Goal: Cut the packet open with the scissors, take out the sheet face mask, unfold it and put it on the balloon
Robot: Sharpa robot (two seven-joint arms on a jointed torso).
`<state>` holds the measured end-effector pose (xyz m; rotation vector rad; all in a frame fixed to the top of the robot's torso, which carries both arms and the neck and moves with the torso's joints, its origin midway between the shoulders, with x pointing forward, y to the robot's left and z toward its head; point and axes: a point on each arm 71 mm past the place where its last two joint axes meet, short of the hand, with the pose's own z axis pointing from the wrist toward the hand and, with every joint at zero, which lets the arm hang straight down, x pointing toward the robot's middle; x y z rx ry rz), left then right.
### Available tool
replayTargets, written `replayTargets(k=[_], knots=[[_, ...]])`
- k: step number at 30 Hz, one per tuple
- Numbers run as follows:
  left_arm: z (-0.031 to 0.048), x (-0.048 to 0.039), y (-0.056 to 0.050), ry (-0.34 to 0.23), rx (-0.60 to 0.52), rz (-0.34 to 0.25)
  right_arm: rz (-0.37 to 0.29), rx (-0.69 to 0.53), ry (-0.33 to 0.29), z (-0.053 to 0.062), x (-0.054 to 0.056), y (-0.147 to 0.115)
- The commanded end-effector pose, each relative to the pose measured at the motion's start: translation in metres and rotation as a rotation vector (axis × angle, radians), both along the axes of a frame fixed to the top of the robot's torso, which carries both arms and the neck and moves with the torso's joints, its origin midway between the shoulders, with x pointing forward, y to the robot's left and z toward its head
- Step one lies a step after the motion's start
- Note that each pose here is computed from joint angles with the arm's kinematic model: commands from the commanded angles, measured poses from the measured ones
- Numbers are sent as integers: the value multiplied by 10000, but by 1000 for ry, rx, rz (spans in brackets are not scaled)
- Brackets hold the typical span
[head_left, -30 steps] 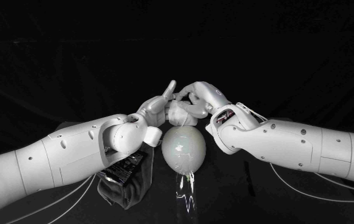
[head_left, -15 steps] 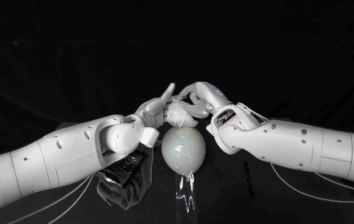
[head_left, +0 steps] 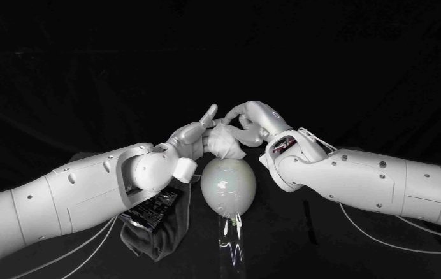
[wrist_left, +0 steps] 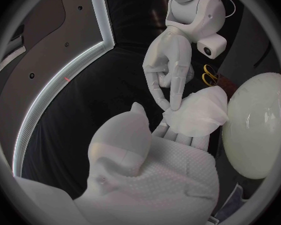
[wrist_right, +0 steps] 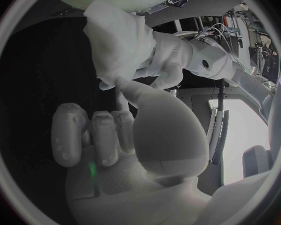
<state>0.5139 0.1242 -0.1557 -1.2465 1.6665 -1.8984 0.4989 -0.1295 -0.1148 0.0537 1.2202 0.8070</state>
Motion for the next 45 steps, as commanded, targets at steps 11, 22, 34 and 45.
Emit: replayTargets(k=[11, 22, 34, 45], knots=[[13, -1, 23, 8, -24, -2, -7, 16, -33, 28, -9, -23], [26, -6, 34, -9, -29, 10, -18, 2, -13, 10, 13, -21], [28, 17, 87, -6, -44, 58, -33, -7, -4, 2, 20, -35], [8, 22, 111, -6, -5, 58, -50, 3, 5, -1, 29, -41]])
